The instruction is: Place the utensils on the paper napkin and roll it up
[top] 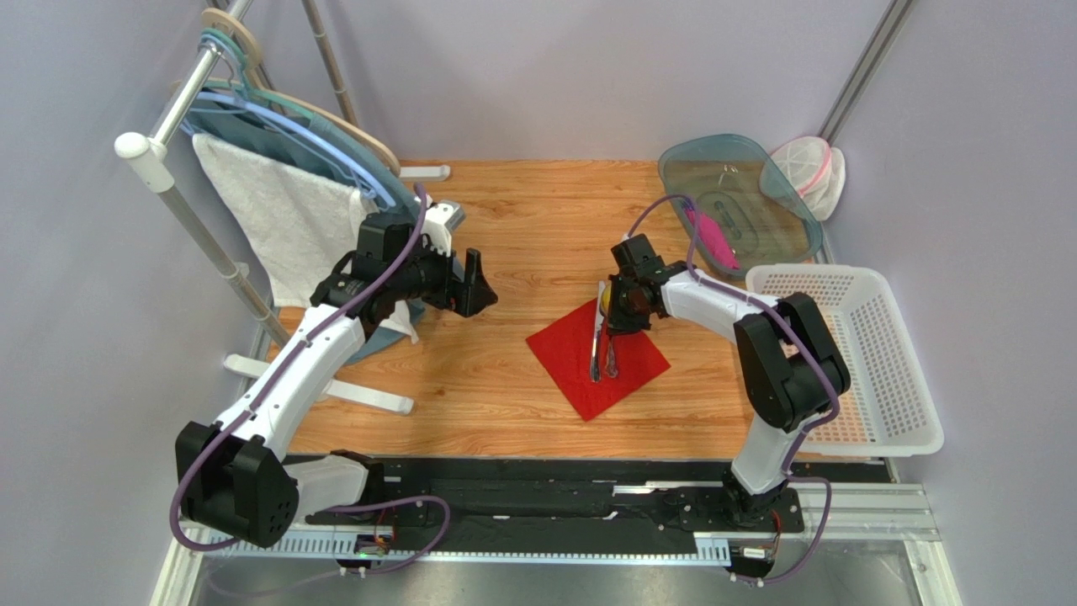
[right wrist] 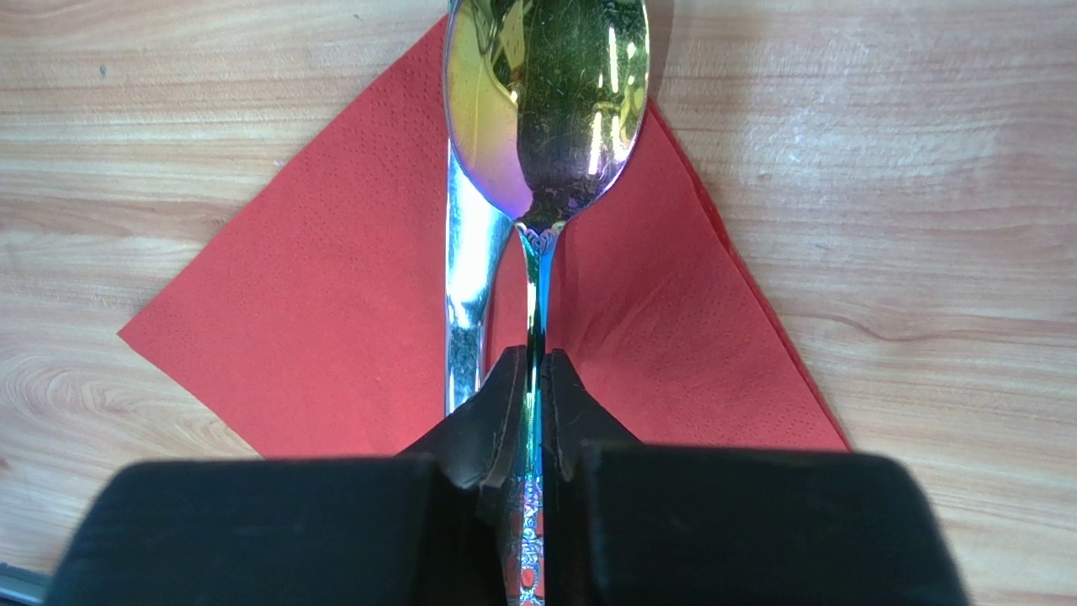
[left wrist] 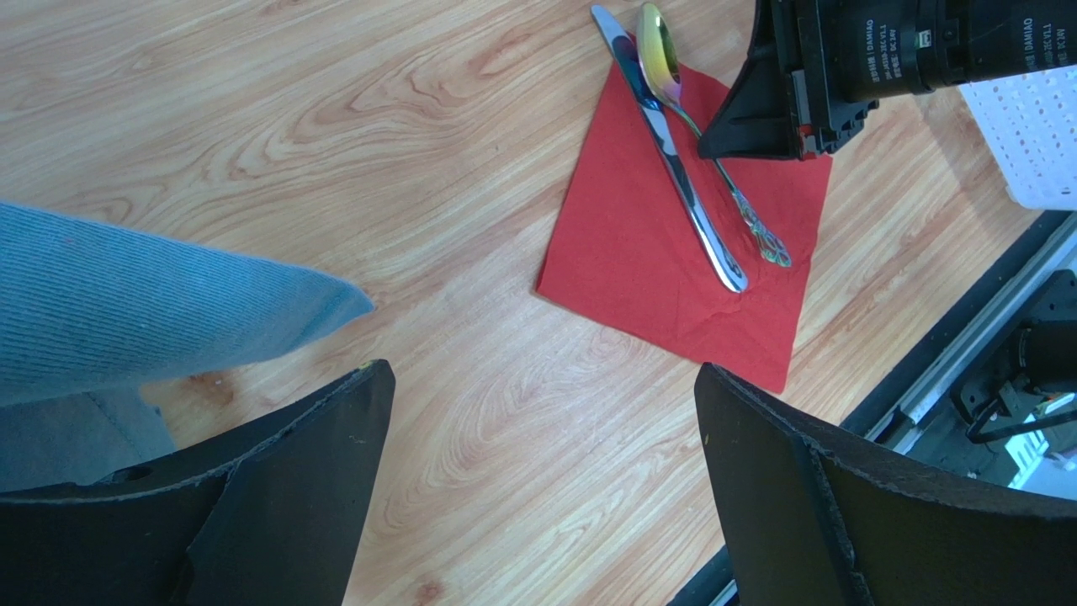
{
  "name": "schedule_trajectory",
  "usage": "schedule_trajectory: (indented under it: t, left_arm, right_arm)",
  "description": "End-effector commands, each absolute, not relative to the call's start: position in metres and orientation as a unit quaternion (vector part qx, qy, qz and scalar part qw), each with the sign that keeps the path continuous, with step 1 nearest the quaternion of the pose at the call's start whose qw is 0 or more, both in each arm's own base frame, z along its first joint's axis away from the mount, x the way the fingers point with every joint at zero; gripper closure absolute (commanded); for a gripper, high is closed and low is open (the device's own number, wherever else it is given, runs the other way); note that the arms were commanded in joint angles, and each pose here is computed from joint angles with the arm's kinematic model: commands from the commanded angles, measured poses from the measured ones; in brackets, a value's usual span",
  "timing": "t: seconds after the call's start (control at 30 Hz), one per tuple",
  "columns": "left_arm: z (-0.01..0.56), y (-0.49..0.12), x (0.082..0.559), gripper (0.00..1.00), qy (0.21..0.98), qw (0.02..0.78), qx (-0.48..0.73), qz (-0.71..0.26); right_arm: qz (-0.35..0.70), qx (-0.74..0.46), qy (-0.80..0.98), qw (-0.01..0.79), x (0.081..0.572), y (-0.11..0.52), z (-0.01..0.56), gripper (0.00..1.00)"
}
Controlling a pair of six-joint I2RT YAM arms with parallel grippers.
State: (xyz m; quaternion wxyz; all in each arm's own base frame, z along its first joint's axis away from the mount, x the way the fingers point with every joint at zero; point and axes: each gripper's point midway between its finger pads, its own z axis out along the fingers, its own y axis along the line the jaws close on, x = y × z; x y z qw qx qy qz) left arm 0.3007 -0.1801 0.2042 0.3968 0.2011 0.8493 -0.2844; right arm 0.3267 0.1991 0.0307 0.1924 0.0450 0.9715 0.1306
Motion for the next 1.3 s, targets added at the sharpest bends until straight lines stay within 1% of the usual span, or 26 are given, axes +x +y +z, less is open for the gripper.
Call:
schedule_trajectory:
  t: [0.0, 0.17, 0.5, 0.67, 0.73, 0.77, 0.87, 0.9, 1.07, 1.13, 1.17, 1.23, 1.27]
  left_arm:
    - [0.21, -0.183, 0.307, 0.02, 0.841, 0.409, 0.203, -0.29]
    - [0.206, -0.182, 0.307, 0.02, 0.842, 0.407, 0.2, -0.291]
    - [0.205, -0.182, 0.305, 0.02, 0.843, 0.405, 0.2, -0.292]
    - [0.206, -0.184, 0.302, 0.02, 0.841, 0.402, 0.206, -0.298]
    - [0.21, -0.189, 0.296, 0.01, 0.831, 0.403, 0.227, -0.31]
    - [0.212, -0.189, 0.295, 0.01, 0.826, 0.406, 0.234, -0.313]
    - [0.221, -0.194, 0.285, 0.01, 0.799, 0.42, 0.29, -0.318]
    - [0.223, -0.194, 0.279, 0.01, 0.791, 0.424, 0.308, -0.315]
    - [0.218, -0.205, 0.247, 0.01, 0.726, 0.447, 0.444, -0.276]
    - [0.209, -0.216, 0.227, 0.02, 0.698, 0.442, 0.491, -0.276]
    - [0.206, -0.221, 0.221, 0.05, 0.677, 0.444, 0.522, -0.268]
    - [0.195, -0.236, 0.202, 0.08, 0.646, 0.432, 0.569, -0.269]
    - [0.193, -0.242, 0.199, 0.1, 0.623, 0.437, 0.595, -0.26]
  right_arm:
    - [0.136, 0.054, 0.966, 0.213, 0.342, 0.208, 0.041, 0.94]
    - [0.136, 0.056, 0.967, 0.21, 0.339, 0.21, 0.039, 0.92]
    - [0.136, 0.054, 0.969, 0.198, 0.335, 0.212, 0.036, 0.82]
    - [0.138, 0.05, 0.969, 0.199, 0.335, 0.213, 0.04, 0.8]
    - [0.139, 0.044, 0.969, 0.2, 0.335, 0.212, 0.045, 0.78]
    - [0.143, 0.04, 0.968, 0.2, 0.334, 0.213, 0.049, 0.74]
    - [0.157, 0.018, 0.965, 0.207, 0.332, 0.216, 0.067, 0.69]
    - [0.16, 0.012, 0.964, 0.21, 0.33, 0.216, 0.076, 0.64]
    - [0.186, -0.045, 0.957, 0.22, 0.317, 0.211, 0.109, 0.61]
    - [0.19, -0.055, 0.956, 0.217, 0.31, 0.203, 0.117, 0.61]
    - [0.199, -0.067, 0.954, 0.212, 0.308, 0.199, 0.119, 0.62]
    - [0.21, -0.083, 0.953, 0.202, 0.299, 0.193, 0.121, 0.62]
    - [0.231, -0.102, 0.947, 0.2, 0.296, 0.191, 0.124, 0.61]
